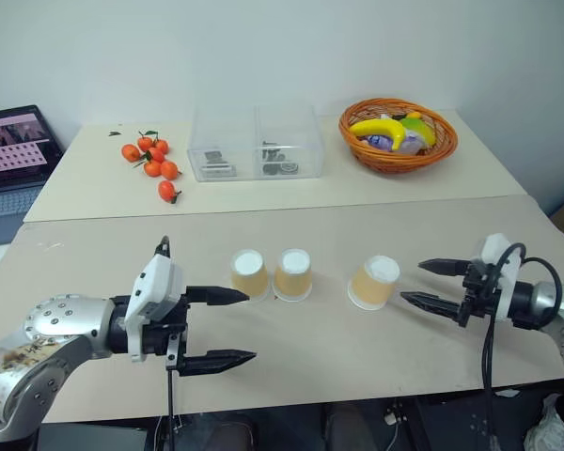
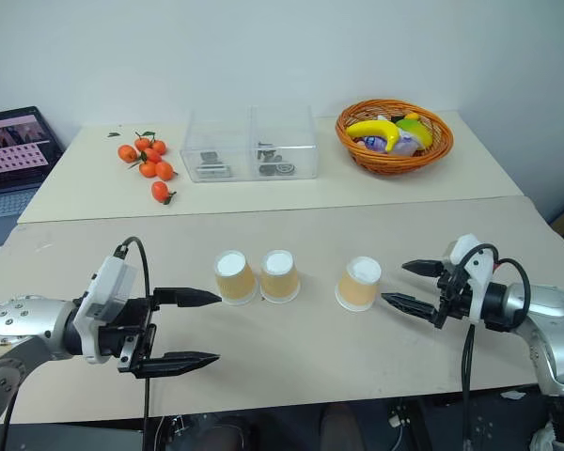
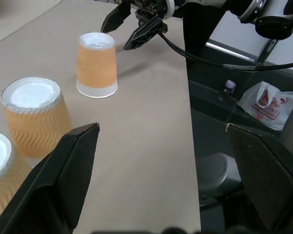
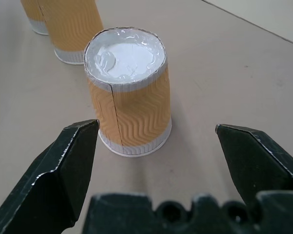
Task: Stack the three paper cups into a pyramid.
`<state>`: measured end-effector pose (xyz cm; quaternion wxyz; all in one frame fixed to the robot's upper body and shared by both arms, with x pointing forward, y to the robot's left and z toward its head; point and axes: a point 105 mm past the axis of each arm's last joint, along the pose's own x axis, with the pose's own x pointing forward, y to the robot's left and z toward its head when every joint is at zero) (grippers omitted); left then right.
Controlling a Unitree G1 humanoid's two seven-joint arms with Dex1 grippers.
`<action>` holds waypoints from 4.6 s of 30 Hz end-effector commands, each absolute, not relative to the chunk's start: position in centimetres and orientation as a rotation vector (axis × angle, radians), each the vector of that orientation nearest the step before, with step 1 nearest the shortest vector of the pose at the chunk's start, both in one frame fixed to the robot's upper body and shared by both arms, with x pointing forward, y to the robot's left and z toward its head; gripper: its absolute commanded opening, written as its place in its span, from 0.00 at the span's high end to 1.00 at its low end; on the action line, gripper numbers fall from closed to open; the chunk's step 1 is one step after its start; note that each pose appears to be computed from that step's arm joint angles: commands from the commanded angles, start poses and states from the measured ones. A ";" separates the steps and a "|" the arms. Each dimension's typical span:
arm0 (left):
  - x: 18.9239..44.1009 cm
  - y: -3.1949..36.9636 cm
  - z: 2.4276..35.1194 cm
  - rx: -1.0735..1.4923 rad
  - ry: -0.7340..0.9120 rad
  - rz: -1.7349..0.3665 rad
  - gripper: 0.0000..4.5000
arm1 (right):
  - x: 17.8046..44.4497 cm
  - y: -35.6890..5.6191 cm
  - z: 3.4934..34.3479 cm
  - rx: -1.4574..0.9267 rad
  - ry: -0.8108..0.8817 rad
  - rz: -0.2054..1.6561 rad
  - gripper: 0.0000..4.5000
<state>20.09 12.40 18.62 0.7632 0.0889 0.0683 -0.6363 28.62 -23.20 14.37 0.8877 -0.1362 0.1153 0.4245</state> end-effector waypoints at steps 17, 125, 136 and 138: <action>22.3 11.3 21.5 0.232 0.054 -1.284 0.01 | 29.9 -20.3 15.2 -0.196 0.177 0.994 0.00; 25.4 17.4 17.0 0.097 0.036 -0.895 0.00 | 31.8 -4.2 26.6 -0.257 0.051 1.694 0.08; 25.3 23.6 19.5 -0.096 -0.109 -0.583 0.00 | 32.4 -13.9 28.6 -0.212 -0.035 1.363 0.08; 25.1 25.2 19.5 -0.191 -0.129 -0.484 0.00 | 33.8 -17.0 28.0 -0.154 -0.050 1.167 0.08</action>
